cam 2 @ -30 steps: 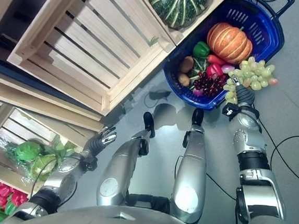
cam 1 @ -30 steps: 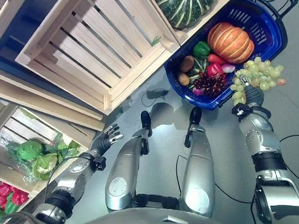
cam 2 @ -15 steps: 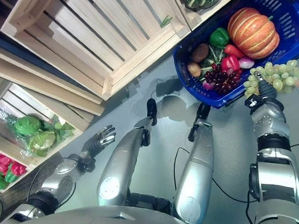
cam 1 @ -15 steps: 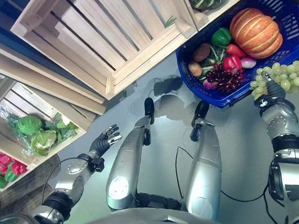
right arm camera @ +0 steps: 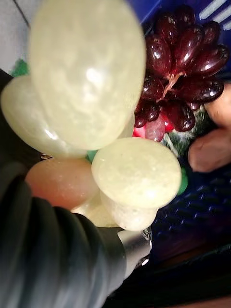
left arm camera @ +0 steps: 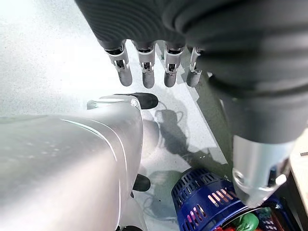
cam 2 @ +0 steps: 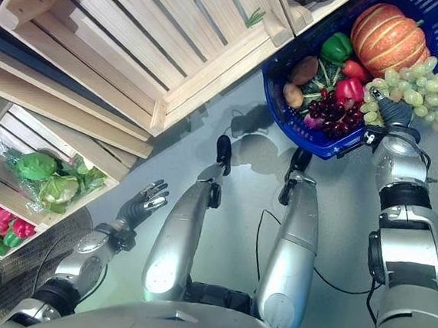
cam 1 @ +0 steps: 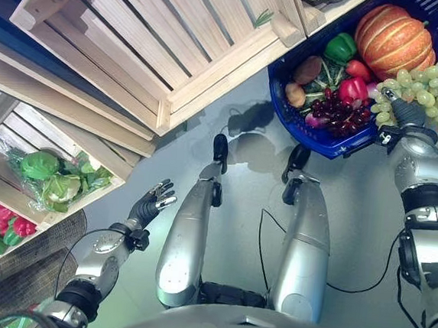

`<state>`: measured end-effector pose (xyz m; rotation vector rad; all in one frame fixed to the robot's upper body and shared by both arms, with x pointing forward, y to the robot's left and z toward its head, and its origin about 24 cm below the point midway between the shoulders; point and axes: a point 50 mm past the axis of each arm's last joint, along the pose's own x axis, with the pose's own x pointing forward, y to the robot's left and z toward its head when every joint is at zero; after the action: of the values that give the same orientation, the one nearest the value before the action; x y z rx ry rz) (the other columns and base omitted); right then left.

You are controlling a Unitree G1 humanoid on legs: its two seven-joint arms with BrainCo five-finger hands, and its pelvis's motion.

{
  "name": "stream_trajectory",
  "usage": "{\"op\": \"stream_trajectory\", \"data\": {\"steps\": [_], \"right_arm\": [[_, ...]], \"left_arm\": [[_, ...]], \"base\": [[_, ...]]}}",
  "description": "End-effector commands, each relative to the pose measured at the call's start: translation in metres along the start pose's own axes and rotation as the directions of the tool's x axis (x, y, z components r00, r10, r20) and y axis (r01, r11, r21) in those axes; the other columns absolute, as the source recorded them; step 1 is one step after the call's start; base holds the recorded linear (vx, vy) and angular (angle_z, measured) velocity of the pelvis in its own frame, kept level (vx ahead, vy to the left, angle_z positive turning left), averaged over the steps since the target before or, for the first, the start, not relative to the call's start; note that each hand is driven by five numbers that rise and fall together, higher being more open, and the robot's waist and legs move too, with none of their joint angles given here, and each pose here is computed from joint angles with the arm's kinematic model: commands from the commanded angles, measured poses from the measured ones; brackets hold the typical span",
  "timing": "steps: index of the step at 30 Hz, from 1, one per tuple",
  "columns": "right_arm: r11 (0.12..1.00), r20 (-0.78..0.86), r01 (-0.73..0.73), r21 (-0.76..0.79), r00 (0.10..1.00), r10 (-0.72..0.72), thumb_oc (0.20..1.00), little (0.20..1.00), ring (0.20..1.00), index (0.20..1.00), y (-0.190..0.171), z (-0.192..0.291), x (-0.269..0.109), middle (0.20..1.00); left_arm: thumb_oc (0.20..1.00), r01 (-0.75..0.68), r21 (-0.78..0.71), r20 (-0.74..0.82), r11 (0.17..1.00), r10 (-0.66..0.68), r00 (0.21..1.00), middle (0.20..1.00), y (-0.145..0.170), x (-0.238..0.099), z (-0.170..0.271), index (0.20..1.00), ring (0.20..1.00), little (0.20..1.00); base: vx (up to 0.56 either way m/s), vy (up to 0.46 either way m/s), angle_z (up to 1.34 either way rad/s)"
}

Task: Pick up fruits and vegetables into the basket

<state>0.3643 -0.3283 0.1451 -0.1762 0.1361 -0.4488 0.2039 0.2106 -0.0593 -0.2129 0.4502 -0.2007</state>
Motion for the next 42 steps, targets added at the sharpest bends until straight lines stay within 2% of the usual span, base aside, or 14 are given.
{"op": "stream_trajectory", "data": {"steps": [1, 8, 14, 21, 25, 26, 27, 31, 34, 42], "right_arm": [[0.978, 0.028, 0.099, -0.182, 0.995, -0.096, 0.2, 0.2, 0.2, 0.2, -0.045, 0.02, 0.002, 0.2], [0.969, -0.044, 0.086, -0.232, 0.994, -0.098, 0.2, 0.2, 0.2, 0.2, -0.047, 0.013, 0.004, 0.2], [0.994, -0.156, 0.046, -0.095, 0.986, -0.06, 0.2, 0.2, 0.2, 0.2, -0.047, 0.001, 0.004, 0.2], [0.997, -0.275, 0.0, -0.071, 0.961, -0.019, 0.2, 0.2, 0.2, 0.2, -0.05, -0.019, 0.001, 0.2], [0.998, -0.329, 0.032, -0.06, 0.943, -0.05, 0.2, 0.2, 0.2, 0.2, -0.055, -0.03, -0.002, 0.2], [0.998, -0.333, 0.037, -0.06, 0.941, -0.055, 0.489, 0.489, 0.489, 0.489, -0.056, -0.031, -0.002, 0.489], [0.997, -0.345, 0.066, -0.052, 0.935, -0.079, 1.0, 1.0, 1.0, 1.0, -0.058, -0.033, -0.003, 1.0], [0.987, -0.382, 0.157, -0.04, 0.91, -0.16, 1.0, 1.0, 1.0, 1.0, -0.064, -0.041, -0.006, 1.0], [0.969, -0.372, 0.245, -0.03, 0.897, -0.238, 1.0, 1.0, 1.0, 1.0, -0.069, -0.045, -0.007, 1.0], [0.929, -0.309, 0.361, -0.076, 0.878, -0.366, 1.0, 1.0, 1.0, 1.0, -0.07, -0.067, -0.014, 1.0]], "left_arm": [[1.0, 0.009, -0.03, -0.043, 1.0, -0.01, 0.999, 1.0, 0.0, -0.012, -0.018, 1.0, 1.0, 1.0], [1.0, 0.018, -0.024, -0.05, 1.0, -0.019, 0.999, 1.0, 0.001, -0.013, -0.017, 1.0, 1.0, 1.0], [1.0, 0.026, -0.008, -0.045, 1.0, -0.026, 0.999, 1.0, 0.0, -0.011, -0.014, 1.0, 1.0, 1.0], [1.0, 0.036, 0.001, -0.051, 0.999, -0.036, 0.998, 1.0, -0.003, -0.009, -0.014, 1.0, 1.0, 1.0], [1.0, 0.049, 0.011, -0.052, 0.999, -0.048, 0.997, 1.0, -0.005, -0.008, -0.012, 1.0, 1.0, 1.0], [1.0, 0.05, 0.012, -0.053, 0.999, -0.049, 0.997, 1.0, -0.005, -0.008, -0.012, 1.0, 1.0, 1.0], [1.0, 0.051, 0.015, -0.054, 0.999, -0.05, 0.997, 1.0, -0.005, -0.008, -0.011, 1.0, 1.0, 1.0], [1.0, 0.056, 0.023, -0.061, 0.998, -0.054, 0.997, 1.0, -0.008, -0.007, -0.013, 1.0, 1.0, 1.0], [1.0, 0.084, 0.02, -0.073, 0.996, -0.082, 0.994, 1.0, -0.012, -0.006, -0.014, 1.0, 1.0, 1.0], [1.0, 0.086, -0.005, -0.09, 0.996, -0.087, 0.992, 1.0, -0.015, -0.007, -0.024, 1.0, 1.0, 1.0]], "base": [[0.0, -0.019, 0.03], [0.01, -0.024, 0.07], [0.0, -0.037, 0.07], [0.0, -0.019, 0.05], [0.0, -0.003, 0.01], [-0.01, -0.021, 0.04], [0.0, -0.014, 0.03], [0.0, 0.0, 0.0], [0.0, 0.028, 0.0], [0.01, 0.075, 0.0]]}}
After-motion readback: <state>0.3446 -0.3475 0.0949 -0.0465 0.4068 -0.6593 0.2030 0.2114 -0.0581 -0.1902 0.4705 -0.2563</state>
